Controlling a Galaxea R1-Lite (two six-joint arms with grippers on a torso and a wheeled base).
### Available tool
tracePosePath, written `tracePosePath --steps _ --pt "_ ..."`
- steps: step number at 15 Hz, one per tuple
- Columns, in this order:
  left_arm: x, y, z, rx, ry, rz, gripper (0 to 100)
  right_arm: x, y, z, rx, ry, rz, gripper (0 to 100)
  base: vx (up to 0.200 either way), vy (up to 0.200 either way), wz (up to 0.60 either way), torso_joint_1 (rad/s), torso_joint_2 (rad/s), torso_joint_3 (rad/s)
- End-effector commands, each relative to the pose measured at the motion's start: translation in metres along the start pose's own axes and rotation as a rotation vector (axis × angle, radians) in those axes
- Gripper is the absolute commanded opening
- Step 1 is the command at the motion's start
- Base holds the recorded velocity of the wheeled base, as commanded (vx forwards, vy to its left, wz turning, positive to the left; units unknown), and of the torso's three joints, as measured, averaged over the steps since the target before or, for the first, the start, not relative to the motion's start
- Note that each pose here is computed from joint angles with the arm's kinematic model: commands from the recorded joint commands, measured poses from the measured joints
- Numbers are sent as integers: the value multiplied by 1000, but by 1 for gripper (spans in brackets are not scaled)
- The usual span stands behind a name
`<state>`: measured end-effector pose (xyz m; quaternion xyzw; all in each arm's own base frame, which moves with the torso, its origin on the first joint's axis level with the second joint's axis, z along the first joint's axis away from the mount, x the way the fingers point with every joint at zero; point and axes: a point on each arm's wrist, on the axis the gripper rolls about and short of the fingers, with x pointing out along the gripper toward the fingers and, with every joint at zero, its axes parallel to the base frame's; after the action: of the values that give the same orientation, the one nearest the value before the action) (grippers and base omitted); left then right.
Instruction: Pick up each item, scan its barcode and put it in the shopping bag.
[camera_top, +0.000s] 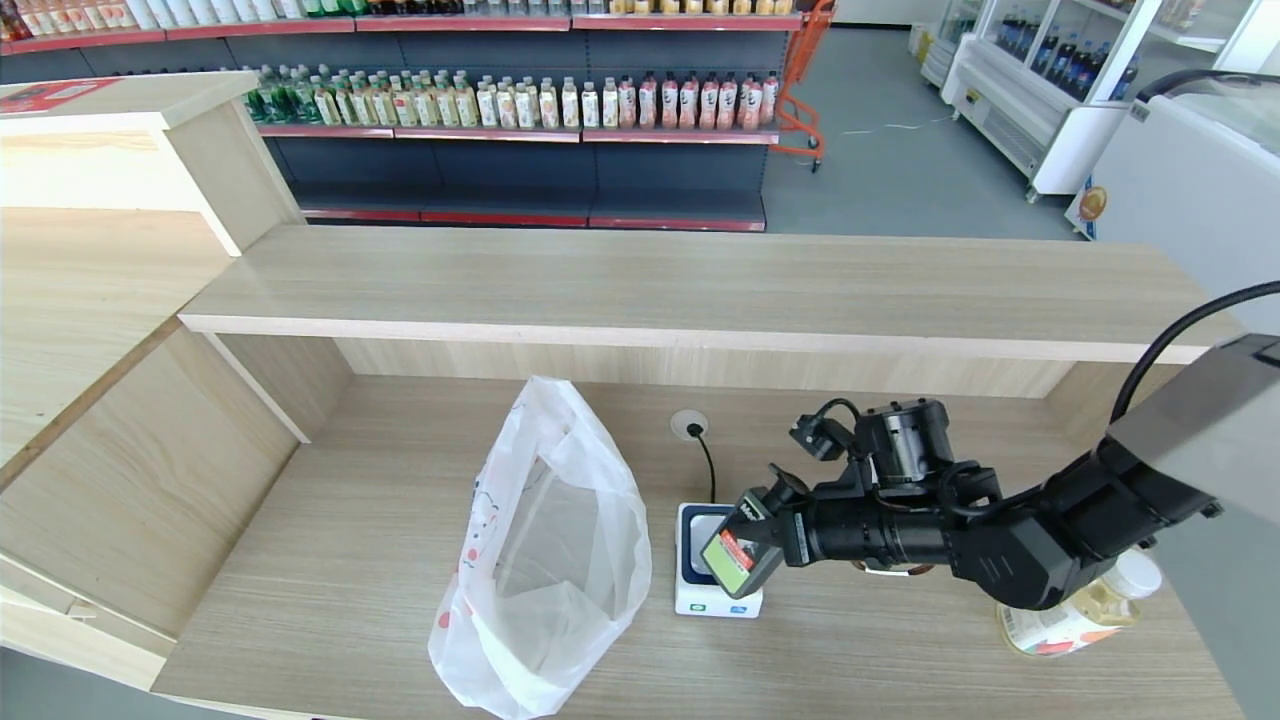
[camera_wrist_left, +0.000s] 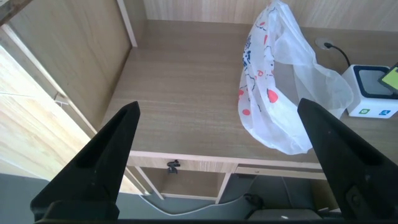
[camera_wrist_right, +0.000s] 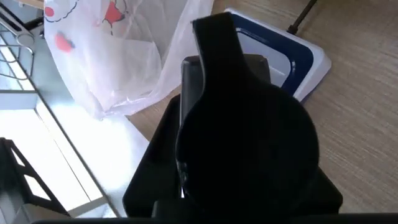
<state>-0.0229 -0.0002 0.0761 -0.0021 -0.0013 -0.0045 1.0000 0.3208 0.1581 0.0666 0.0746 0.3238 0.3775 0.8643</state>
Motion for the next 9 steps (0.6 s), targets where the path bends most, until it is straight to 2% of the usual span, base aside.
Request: tracePosePath --steps 1,7,9 --pt "0 0 0 0 -1 1 100 16 0 -7 -11 7 -11 0 0 0 0 0 0 0" --pt "0 0 0 0 -1 0 100 27 -4 -8 -18 -7 -29 0 0 0 0 0 0 0" --pt "0 0 0 0 -1 0 100 18 3 3 11 -48 -20 0 0 0 0 0 0 0"
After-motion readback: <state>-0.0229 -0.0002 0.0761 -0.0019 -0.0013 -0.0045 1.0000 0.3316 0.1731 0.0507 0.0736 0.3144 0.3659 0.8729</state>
